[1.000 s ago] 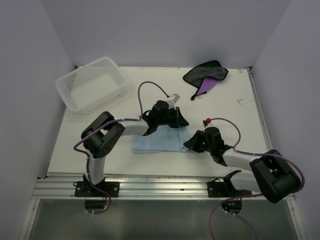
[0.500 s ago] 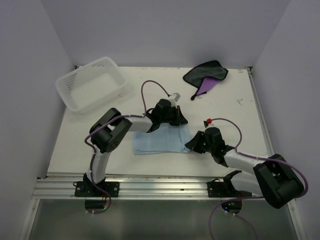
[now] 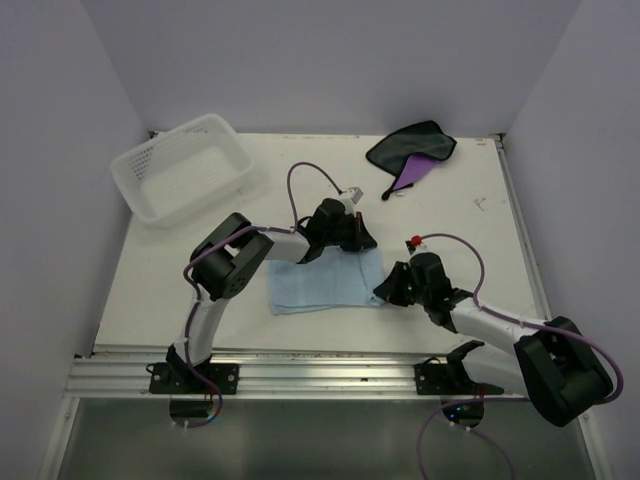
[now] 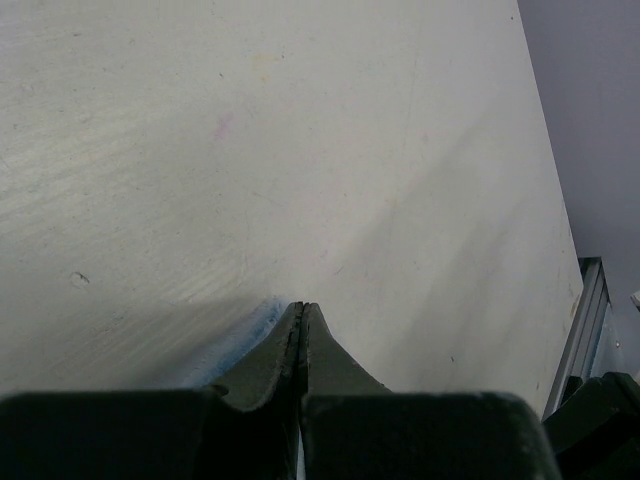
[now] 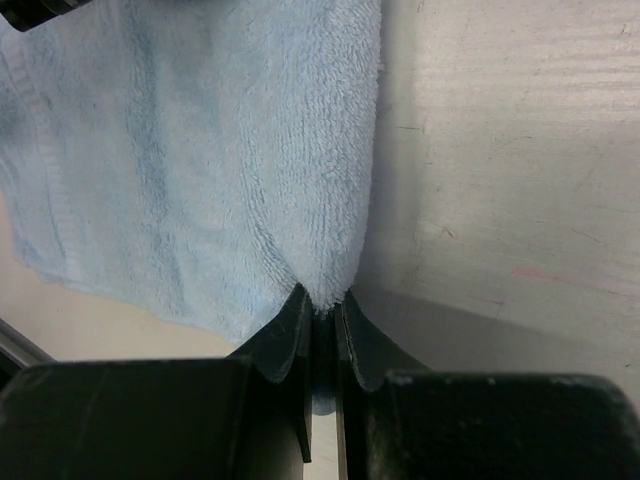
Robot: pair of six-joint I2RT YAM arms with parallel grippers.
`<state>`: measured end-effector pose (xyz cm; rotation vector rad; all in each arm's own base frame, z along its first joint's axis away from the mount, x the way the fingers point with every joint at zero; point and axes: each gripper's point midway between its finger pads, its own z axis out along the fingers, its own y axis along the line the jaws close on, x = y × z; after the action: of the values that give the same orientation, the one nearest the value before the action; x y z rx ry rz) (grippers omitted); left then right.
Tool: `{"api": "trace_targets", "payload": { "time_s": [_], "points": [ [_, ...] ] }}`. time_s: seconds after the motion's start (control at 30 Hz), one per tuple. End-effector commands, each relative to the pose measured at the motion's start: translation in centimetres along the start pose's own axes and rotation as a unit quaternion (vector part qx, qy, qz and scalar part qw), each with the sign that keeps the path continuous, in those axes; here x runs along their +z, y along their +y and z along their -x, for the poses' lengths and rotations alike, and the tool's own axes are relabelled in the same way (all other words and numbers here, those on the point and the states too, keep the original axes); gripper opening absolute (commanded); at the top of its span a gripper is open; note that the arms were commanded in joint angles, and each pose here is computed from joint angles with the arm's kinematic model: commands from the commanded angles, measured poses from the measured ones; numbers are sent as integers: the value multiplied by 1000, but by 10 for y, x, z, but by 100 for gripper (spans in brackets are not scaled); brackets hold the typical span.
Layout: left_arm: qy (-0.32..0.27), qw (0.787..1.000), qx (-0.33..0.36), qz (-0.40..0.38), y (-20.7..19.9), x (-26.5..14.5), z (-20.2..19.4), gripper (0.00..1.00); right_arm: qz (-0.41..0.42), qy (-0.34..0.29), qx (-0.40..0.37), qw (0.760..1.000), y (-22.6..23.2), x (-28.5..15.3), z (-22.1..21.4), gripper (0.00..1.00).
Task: Roll the towels
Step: Roll the towel
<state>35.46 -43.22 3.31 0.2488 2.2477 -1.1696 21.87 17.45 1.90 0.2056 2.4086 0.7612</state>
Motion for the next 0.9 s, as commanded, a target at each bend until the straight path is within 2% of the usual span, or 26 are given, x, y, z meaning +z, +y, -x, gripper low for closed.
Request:
{"api": "trace_targets", "payload": {
  "time_s": [0.0, 0.33, 0.87],
  "points": [
    [-22, 1000, 21, -4, 1, 5, 18, 0, -38, 30, -40, 998, -15, -6, -12, 0],
    [-30, 999, 42, -1, -9, -11, 28, 0, -69, 22, -87, 994, -8, -13, -11, 0],
    [-40, 999, 34, -6, -18, -32, 40, 0, -152, 4, -135, 979, -4, -42, 16, 0]
  ]
}}
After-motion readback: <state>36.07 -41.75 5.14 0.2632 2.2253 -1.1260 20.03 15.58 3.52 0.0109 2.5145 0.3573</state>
